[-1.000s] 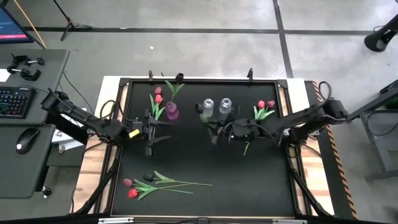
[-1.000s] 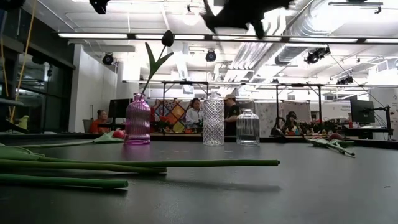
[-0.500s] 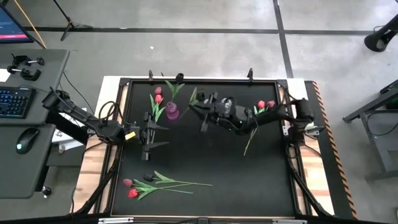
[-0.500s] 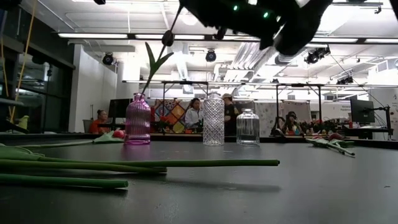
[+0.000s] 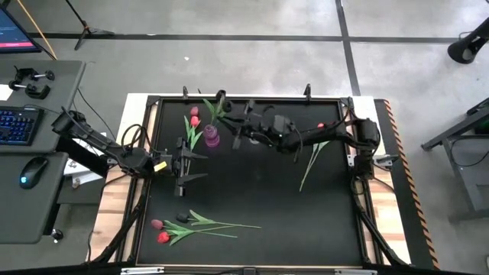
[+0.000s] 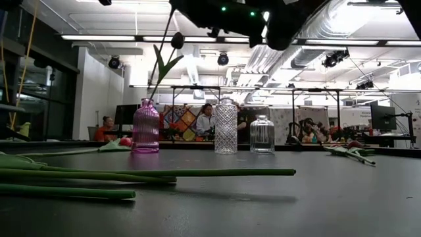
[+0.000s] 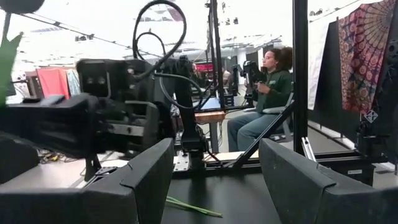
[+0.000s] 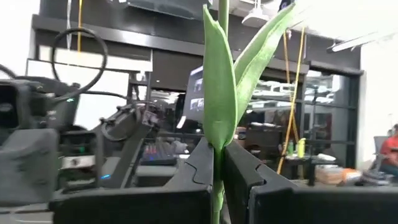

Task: Sort flowers into vase by color
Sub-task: Put the top black flower into the transparent purple vase

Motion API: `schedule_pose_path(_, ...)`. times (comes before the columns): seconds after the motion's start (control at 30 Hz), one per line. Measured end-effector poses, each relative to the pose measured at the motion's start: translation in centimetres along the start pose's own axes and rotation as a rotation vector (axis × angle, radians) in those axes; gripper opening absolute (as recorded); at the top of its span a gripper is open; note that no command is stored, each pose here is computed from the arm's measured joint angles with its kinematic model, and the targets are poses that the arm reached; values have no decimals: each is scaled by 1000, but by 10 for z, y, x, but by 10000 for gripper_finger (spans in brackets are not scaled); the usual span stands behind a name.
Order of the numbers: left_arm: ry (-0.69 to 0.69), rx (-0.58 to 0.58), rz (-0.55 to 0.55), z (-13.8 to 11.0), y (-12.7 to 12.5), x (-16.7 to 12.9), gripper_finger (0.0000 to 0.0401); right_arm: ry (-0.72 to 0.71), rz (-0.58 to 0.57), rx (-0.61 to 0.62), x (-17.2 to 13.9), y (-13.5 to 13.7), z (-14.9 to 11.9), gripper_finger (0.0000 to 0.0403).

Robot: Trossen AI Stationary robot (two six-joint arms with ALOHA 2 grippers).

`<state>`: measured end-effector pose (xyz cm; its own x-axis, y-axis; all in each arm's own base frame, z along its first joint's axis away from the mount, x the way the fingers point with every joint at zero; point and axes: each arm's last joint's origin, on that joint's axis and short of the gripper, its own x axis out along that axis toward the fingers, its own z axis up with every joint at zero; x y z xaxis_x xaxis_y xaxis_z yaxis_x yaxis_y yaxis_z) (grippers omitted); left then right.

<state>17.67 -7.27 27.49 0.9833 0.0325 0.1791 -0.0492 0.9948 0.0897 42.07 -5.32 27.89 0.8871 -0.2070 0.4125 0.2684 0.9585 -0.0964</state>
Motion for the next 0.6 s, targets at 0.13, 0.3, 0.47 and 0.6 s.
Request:
schedule_pose_path(0.13, 1, 0, 0, 0, 0, 0, 225, -23, -16, -8, 5, -6, 5, 0)
schedule_pose_path(0.3, 1, 0, 0, 0, 0, 0, 225, -7, -34, 3, 9, -15, 6, 0)
schedule_pose_path(0.47, 0, 0, 1, 0, 0, 0, 225, 12, -47, 21, 9, -21, -6, 0)
schedule_pose_path(0.6, -1, 5, 1, 0, 0, 0, 225, 19, -55, 14, 15, -22, -22, 0)
